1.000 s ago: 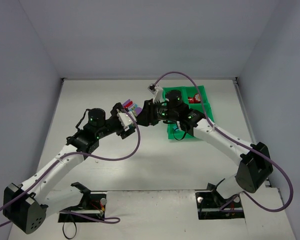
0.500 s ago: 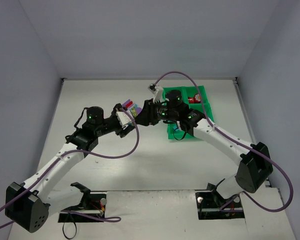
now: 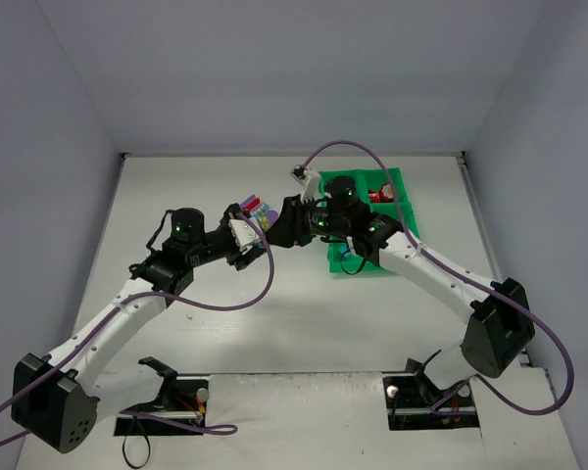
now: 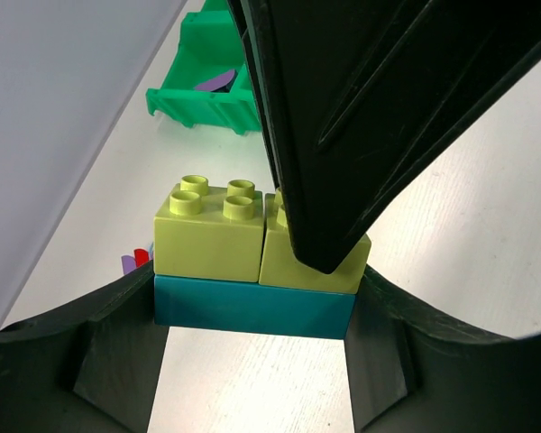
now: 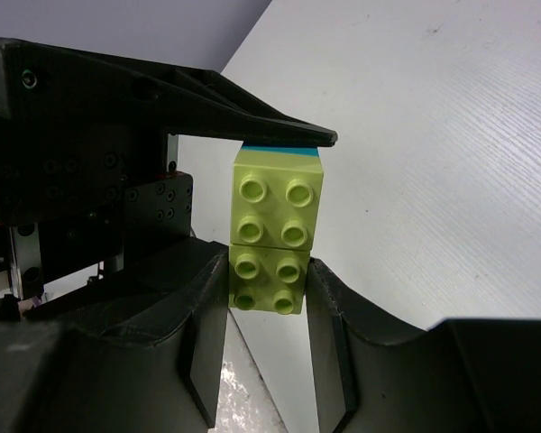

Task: Sort the legos into containers by color

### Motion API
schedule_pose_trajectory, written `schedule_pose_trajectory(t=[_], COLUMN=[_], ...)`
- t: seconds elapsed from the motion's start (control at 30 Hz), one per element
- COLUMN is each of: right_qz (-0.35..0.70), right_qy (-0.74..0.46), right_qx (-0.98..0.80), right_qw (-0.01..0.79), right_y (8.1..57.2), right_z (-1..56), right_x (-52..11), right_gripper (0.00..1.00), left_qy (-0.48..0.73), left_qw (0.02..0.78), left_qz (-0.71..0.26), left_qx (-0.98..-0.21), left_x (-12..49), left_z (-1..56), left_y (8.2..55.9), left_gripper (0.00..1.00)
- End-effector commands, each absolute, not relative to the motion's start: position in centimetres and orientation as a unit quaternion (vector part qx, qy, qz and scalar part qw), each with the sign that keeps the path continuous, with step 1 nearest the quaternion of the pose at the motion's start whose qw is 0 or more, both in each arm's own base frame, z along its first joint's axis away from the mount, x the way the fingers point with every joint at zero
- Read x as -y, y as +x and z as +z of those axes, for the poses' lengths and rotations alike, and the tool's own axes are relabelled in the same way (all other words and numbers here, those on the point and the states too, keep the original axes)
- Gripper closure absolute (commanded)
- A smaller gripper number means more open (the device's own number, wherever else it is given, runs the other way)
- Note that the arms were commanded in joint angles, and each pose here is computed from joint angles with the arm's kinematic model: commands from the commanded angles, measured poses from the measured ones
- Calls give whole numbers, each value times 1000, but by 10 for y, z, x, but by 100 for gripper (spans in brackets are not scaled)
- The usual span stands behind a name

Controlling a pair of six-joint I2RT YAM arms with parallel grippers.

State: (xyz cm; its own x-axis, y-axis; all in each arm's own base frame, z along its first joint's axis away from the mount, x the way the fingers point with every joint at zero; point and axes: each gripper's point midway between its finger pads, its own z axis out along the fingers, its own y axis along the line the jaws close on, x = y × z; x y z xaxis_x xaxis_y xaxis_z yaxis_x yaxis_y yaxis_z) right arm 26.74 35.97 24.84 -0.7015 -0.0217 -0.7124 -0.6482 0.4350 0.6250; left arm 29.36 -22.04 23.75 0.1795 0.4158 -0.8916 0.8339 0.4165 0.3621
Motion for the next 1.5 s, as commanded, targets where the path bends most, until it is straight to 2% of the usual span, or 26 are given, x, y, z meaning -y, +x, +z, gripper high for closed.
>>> schedule_pose_trajectory(t=[0.0,0.37,0.43,0.73,1.47], right_qz=[524,524,524,528,529], right_qy=[-255,-254,-254,-253,-252], right_qx=[-734,-736,-736,-737,-741], right_qw=[349,344,345,338,328], right_y=[264,267,268,267,268], right_z=[293,293,294,293,286], right_x=[-365,-360,-360,-361,-364], right_gripper=[100,100,100,100,100], left_qy=[515,522,522,522,503], left_qw=[592,586,585,586,613], left_qz=[-170,-174,-175,-171,-185], left_qx=[-596,-595,-595,-595,-581], left_x=[219,220,220,218,225], left_z=[254,248,247,245,263], left_y=[302,300,300,299,304], left_gripper=[55,54,46,31,29])
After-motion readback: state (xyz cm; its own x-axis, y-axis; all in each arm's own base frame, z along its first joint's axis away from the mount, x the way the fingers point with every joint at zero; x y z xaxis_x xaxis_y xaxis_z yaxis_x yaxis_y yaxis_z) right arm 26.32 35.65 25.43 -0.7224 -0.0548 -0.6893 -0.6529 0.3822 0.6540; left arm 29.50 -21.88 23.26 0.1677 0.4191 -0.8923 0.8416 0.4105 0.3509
